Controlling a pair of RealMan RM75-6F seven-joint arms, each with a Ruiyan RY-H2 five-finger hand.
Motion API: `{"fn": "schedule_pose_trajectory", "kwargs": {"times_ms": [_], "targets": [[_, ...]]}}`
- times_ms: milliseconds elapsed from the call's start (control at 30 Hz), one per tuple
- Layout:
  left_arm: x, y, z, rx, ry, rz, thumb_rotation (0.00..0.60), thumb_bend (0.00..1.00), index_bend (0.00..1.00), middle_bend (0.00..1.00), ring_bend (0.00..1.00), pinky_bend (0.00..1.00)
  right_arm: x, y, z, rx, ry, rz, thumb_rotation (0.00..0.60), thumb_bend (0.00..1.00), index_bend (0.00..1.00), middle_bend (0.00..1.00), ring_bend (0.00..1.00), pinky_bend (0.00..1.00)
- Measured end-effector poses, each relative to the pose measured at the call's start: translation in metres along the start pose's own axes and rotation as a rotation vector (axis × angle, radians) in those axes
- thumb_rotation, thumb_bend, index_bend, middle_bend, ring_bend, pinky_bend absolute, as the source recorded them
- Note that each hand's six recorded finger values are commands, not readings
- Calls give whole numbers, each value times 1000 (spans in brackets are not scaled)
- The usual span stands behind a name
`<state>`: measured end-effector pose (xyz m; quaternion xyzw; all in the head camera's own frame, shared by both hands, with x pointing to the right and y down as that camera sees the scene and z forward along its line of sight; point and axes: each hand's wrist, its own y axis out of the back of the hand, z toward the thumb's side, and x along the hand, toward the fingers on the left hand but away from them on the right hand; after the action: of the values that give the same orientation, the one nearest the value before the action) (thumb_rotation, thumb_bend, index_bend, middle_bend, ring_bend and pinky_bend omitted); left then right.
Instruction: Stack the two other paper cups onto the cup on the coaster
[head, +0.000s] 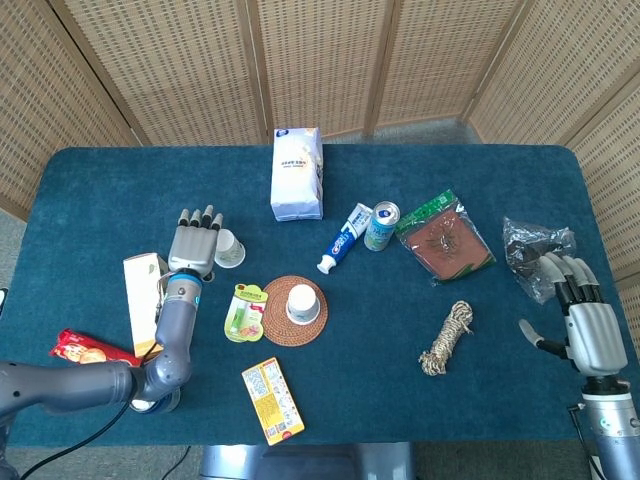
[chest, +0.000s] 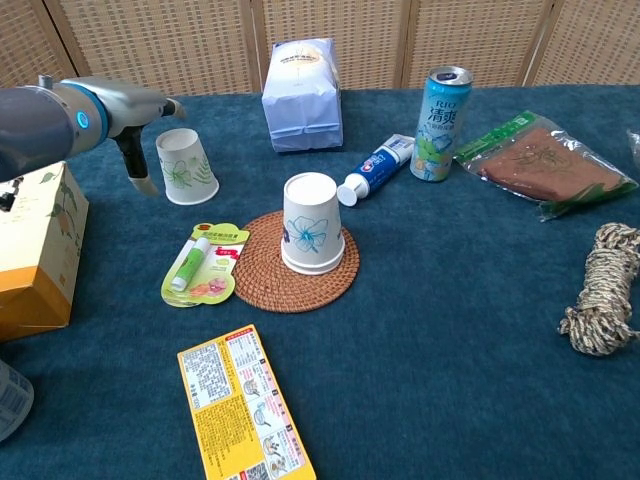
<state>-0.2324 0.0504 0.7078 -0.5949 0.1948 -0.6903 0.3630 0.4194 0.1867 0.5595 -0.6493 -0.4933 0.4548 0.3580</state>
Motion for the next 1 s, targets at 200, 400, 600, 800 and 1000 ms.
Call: {"fn": "schedule_pose_trajectory", "kwargs": {"times_ms": [200,400,600,800,1000], "targets": [[8,-4,14,17,-11,13,600,224,0,0,0,160,-1,-1,-7,-3,-21,4,600,293,39,0,0,96],[14,-8,23,49,-14,32,600,228,153,138,114,381,-2,-1,-9,-11,-15,-1,600,304,39,0,0,97],[16,-6,24,79,3,77,600,244,306,294,262,499,-2,-2,-9,-20,-14,0,600,304,39,0,0,97],[15,-4,22,94,7,121,600,258,426,392,361,590,-1,-2,-8,-23,-15,-1,600,314,41,0,0,96],[13,-2,20,90,5,141,600,265,451,414,384,609,-1,-2,-8,-25,-14,1,600,311,41,0,0,96]]}}
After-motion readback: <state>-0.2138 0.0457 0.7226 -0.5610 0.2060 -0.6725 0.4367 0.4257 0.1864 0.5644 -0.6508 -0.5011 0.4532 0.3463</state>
